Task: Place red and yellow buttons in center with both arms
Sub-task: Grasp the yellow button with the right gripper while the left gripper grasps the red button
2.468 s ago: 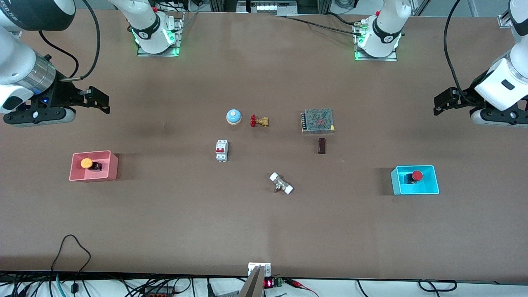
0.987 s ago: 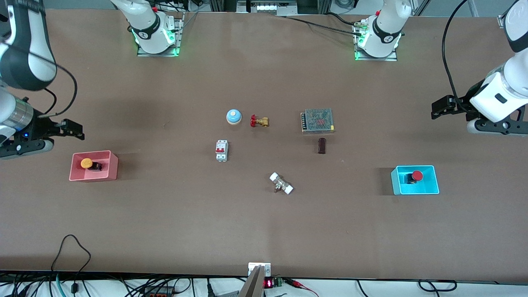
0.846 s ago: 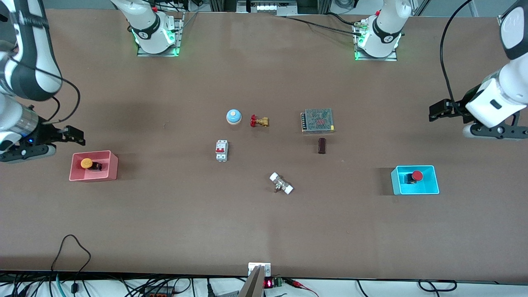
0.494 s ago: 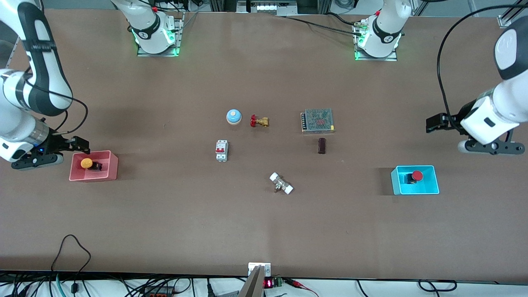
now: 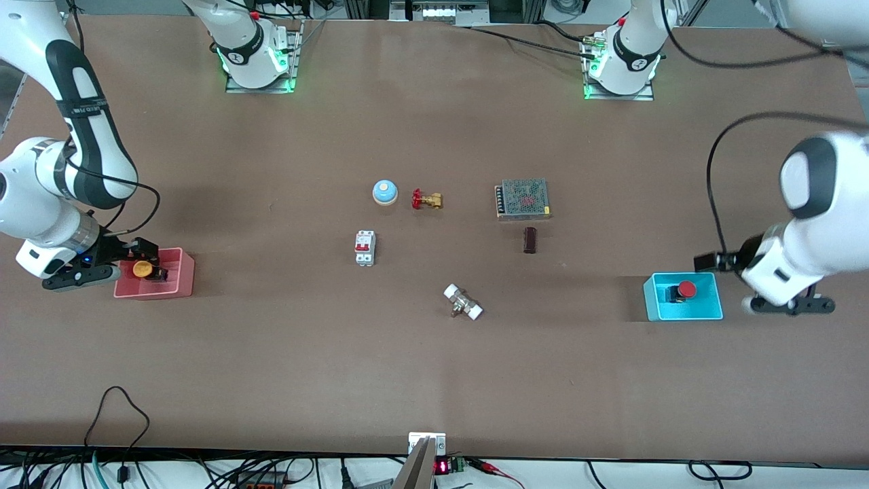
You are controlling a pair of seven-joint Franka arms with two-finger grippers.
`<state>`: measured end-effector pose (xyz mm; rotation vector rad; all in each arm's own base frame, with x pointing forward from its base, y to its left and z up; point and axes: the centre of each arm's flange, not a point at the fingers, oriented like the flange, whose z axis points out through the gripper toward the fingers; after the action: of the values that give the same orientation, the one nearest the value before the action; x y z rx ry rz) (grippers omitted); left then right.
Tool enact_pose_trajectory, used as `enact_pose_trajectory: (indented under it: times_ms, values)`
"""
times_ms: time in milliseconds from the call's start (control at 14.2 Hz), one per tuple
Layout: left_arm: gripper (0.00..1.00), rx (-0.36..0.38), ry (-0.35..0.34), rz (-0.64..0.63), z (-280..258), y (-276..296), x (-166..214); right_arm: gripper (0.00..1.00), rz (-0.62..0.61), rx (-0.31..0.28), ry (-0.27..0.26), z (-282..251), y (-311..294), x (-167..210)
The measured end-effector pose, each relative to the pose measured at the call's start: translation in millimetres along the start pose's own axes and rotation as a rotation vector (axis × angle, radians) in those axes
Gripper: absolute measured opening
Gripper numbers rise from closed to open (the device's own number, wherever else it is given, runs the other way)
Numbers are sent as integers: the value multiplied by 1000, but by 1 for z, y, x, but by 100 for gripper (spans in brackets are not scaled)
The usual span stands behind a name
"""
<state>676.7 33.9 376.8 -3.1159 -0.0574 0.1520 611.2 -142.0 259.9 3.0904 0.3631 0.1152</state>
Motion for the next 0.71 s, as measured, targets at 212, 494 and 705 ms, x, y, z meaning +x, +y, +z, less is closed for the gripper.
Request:
enact_pose_trajectory:
  times_ms: [212, 494, 705]
  values:
    - [100, 3, 9, -11, 52, -8, 18, 100, 5, 7, -13, 13, -1, -2]
    - [100, 5, 22, -22, 93, -13, 21, 100, 81, 12, -24, 22, 0, -4]
    - [100, 6, 49, -25, 121, -15, 15, 100, 95, 12, -24, 23, 0, -5]
